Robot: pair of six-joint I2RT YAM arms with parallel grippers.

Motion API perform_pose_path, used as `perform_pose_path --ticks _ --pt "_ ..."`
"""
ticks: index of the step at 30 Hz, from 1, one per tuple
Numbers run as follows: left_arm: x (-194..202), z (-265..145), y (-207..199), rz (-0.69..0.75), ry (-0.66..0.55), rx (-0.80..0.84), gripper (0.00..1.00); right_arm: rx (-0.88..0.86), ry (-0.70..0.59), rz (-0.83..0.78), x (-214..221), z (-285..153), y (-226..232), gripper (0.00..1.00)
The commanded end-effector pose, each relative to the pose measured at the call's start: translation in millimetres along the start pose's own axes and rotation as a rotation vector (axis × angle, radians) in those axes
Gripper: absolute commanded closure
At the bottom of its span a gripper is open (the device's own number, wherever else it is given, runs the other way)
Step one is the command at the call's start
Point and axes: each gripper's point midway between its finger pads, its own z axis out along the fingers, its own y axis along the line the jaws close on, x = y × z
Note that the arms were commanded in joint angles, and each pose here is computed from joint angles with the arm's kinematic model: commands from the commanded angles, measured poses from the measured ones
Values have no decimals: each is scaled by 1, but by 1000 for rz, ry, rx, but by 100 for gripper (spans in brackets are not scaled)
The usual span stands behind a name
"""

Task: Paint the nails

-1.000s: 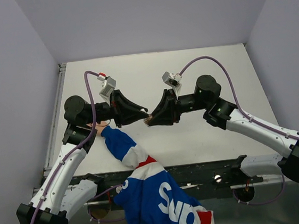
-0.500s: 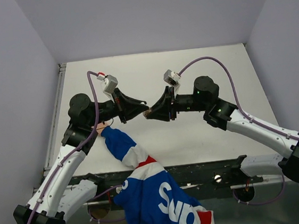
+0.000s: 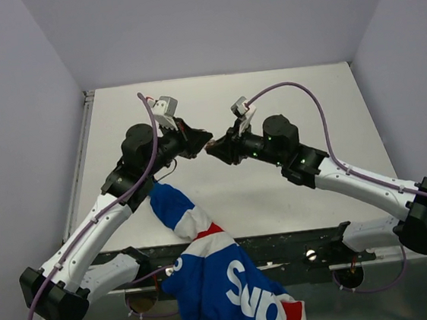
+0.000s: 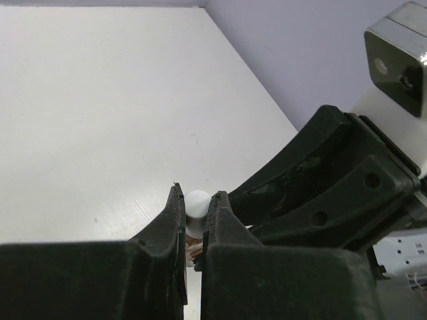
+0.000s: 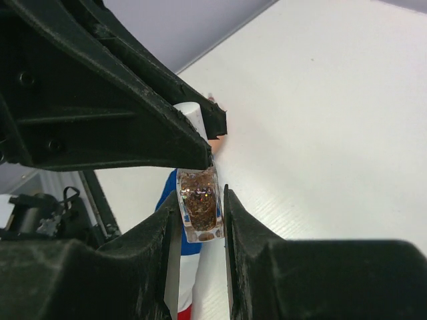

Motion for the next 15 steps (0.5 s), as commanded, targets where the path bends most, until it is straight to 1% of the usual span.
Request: perform_pose_path --ticks 1,3,8,14,15 --pt "-2 6 24 -28 -27 -203 100 346 -80 40 -8 1 -61 99" --pt "0 10 33 -35 -34 -261 100 394 -87 42 -6 3 -67 99" --pt "6 20 45 -67 -27 -344 100 509 -111 30 -1 4 -81 99" --pt "7 32 43 -105 -35 -337 100 589 -121 7 6 8 -95 99" --pt "8 33 42 -104 -31 -331 96 588 -119 6 7 9 -95 99"
